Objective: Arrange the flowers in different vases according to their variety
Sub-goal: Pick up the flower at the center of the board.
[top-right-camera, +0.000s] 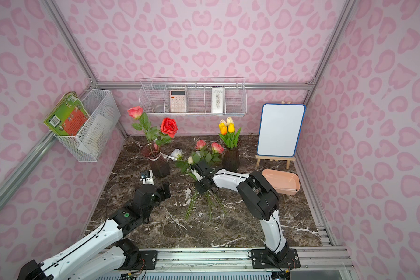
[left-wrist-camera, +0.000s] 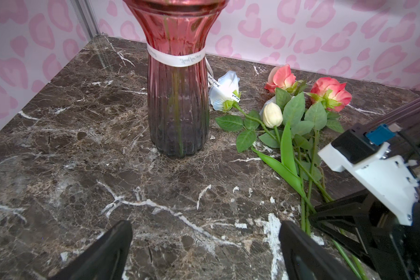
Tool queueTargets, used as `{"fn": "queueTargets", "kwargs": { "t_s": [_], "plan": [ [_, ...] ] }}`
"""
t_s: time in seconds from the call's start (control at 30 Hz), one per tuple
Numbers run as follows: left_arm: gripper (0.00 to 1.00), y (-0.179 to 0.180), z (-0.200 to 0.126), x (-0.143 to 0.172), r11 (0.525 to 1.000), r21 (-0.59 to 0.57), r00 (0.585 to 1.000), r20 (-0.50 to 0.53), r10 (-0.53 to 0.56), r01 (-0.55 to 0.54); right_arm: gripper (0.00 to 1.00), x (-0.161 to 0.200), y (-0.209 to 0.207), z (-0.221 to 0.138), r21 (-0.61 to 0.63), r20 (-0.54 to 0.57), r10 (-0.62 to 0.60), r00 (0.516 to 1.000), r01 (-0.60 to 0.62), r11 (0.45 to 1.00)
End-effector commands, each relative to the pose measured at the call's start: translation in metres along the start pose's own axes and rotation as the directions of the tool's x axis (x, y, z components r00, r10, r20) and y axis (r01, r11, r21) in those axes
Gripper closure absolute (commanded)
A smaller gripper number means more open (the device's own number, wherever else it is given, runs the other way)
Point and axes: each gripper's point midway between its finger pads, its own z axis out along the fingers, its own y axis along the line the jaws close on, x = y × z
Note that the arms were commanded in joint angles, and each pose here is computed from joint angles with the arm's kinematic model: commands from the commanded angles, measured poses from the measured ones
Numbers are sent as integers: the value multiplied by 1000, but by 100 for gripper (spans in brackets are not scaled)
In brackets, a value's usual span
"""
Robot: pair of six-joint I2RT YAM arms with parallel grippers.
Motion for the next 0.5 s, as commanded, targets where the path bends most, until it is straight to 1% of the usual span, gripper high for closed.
{"fn": "queueTargets", "kwargs": {
  "t_s": [0.0, 0.17, 0.23, 0.33, 0.47],
  "plan": [
    [1, 0, 0, -1, 1000, 0, 1000, 6, 6, -6, 88, 24, -8, 1, 58, -92, -8, 996, 13, 998],
    [1, 0, 0, -1, 1000, -3, 1000, 7, 8, -8, 99, 8, -4, -16, 51, -28, -16, 999, 17, 999],
    [1, 0, -1, -2, 1000, -2, 1000, 9, 6, -6, 100, -2, 0, -26, 36, 20, -14, 1000, 13, 999],
    [2, 1, -1, -2, 1000, -2, 1000, 12, 5, -5, 100, -20, 12, -46, -26, 124, -20, 992, 23, 999],
    [1, 2, -3, -4, 1000, 0, 1000, 21, 0, 0, 100, -39, 30, -77, -128, 273, -4, 962, 40, 991]
  ]
}}
